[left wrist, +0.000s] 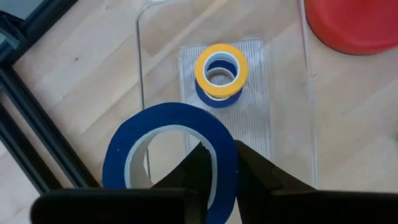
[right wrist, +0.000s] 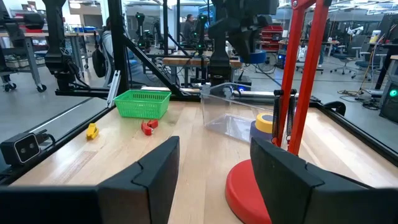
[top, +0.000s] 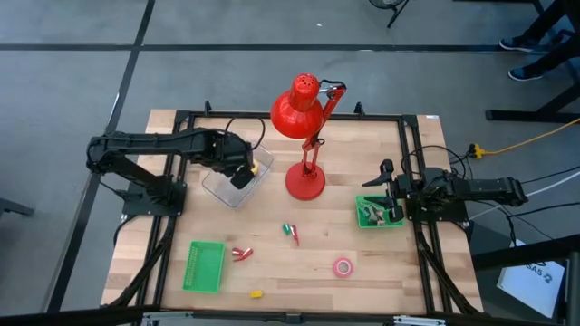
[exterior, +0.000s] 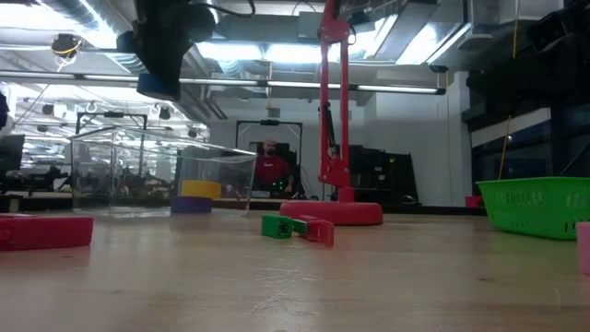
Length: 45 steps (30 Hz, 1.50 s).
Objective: Pick and place Stapler, Stapler remover, tape
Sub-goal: Put the blue tape into the transparent bin
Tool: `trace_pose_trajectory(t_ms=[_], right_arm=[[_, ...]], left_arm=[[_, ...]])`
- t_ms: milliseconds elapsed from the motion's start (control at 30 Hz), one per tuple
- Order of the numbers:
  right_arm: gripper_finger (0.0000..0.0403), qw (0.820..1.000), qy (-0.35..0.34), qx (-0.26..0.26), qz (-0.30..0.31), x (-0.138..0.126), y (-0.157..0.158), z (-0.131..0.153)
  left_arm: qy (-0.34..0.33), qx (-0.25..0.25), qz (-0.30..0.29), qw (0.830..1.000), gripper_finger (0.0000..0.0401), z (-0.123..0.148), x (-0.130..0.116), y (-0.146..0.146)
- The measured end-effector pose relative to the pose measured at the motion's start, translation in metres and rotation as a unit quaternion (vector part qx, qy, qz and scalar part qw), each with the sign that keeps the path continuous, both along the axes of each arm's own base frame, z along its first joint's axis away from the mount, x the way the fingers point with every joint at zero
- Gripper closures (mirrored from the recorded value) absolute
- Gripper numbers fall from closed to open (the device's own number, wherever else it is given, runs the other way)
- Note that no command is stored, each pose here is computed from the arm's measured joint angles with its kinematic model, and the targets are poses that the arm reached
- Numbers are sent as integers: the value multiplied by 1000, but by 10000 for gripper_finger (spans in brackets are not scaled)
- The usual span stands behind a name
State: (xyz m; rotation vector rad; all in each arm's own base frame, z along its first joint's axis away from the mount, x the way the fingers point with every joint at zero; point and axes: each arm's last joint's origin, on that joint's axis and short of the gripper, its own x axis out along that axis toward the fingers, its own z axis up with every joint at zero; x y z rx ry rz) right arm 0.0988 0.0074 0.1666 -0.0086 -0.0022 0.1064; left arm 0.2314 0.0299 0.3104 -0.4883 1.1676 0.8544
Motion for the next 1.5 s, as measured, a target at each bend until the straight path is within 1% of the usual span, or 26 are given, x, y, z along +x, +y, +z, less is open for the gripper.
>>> trace_pose_trajectory(t_ms=[233, 500, 633, 900, 1133, 1267, 1500], right_arm=[[204, 1000, 0, 0, 0, 0, 0, 0], [204, 1000, 0, 0, 0, 0, 0, 0], [204, 1000, 0, 0, 0, 0, 0, 0], [204, 1000, 0, 0, 0, 0, 0, 0], [204, 1000, 0, 0, 0, 0, 0, 0], [204, 1000, 0, 0, 0, 0, 0, 0], [204, 1000, 0, 0, 0, 0, 0, 0]], left_arm=[[23, -2, -1, 1000, 355, -9, 8, 4], [22, -2, -7, 1000, 354, -9, 8, 3], [20, -13, -4, 1000, 357, -9, 8, 3], [39, -30, 16, 999, 355, -26, 4, 5], [31, -30, 18, 999, 354, -26, 6, 6], [27, -58, 16, 998, 356, -31, 6, 5], [5, -90, 8, 996, 354, -56, 10, 4]])
